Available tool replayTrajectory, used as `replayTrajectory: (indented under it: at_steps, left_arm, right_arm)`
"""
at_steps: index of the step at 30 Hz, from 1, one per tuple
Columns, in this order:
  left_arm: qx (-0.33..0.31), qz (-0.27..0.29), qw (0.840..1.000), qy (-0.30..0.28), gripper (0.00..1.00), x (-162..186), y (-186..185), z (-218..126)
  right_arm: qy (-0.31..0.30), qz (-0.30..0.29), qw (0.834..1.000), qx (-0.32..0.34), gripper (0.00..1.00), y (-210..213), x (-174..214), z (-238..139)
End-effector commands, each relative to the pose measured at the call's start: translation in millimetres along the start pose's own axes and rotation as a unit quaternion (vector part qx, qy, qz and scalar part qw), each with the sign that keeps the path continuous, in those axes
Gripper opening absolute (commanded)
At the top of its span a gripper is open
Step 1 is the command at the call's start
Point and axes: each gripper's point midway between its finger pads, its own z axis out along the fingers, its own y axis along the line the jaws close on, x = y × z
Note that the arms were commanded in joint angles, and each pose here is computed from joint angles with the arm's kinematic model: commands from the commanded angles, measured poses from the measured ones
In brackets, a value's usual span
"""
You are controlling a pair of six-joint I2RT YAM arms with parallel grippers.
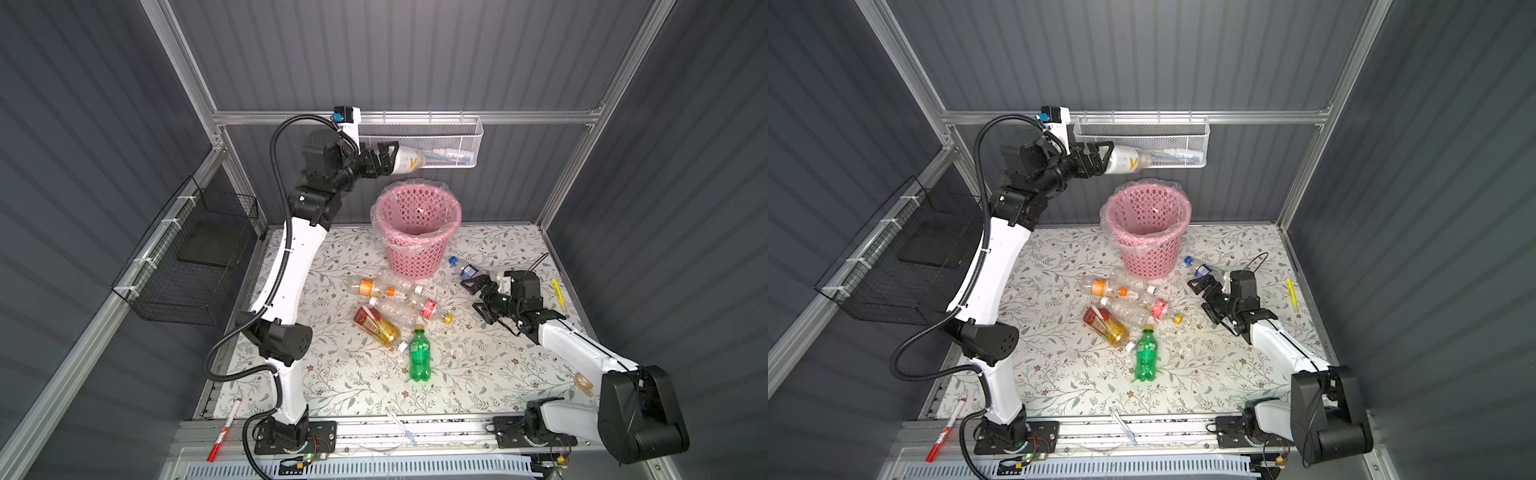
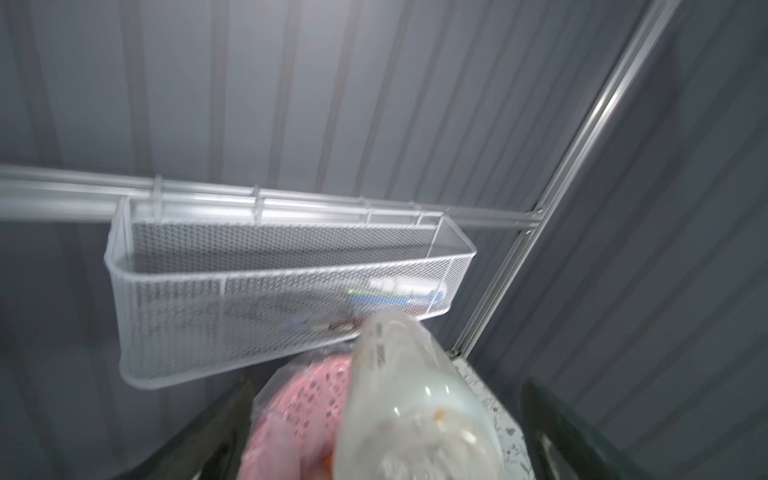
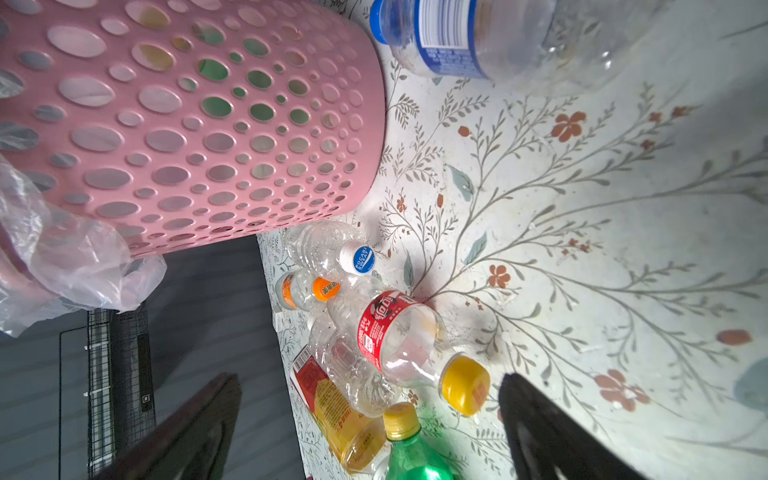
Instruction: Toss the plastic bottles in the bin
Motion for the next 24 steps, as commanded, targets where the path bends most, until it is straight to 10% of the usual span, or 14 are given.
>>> replayTrajectory:
  at_steps: [1,9,15,24]
  left_arm:
    - [-0.059,-0.023,0.998,0.028,1.00,24.3,38.2,-2.8]
    - [-0.123,0.001,0.992,0.030,1.00,26.4,72.3,-83.0]
    - [-0.171,-0.007,0.976,0.131,1.00,118.8,122.2,-124.3]
    - [-0.171,0.016,0.963,0.209,1.00,217.8,146.9,-135.6]
  right_arm:
    - [-0.014,-0.034,0.999,0.021,0.99,5.1,-6.2,-11.4]
    - [0.019,-0.140,0.984,0.112,0.99,-6.8,-11.2,-23.7]
    - [0.064,-0.256,0.956,0.131,0.99,1.7,-3.5,-15.2]
    - [0.145,-0.429,0.876,0.166,0.96,10.2,39.0,25.8]
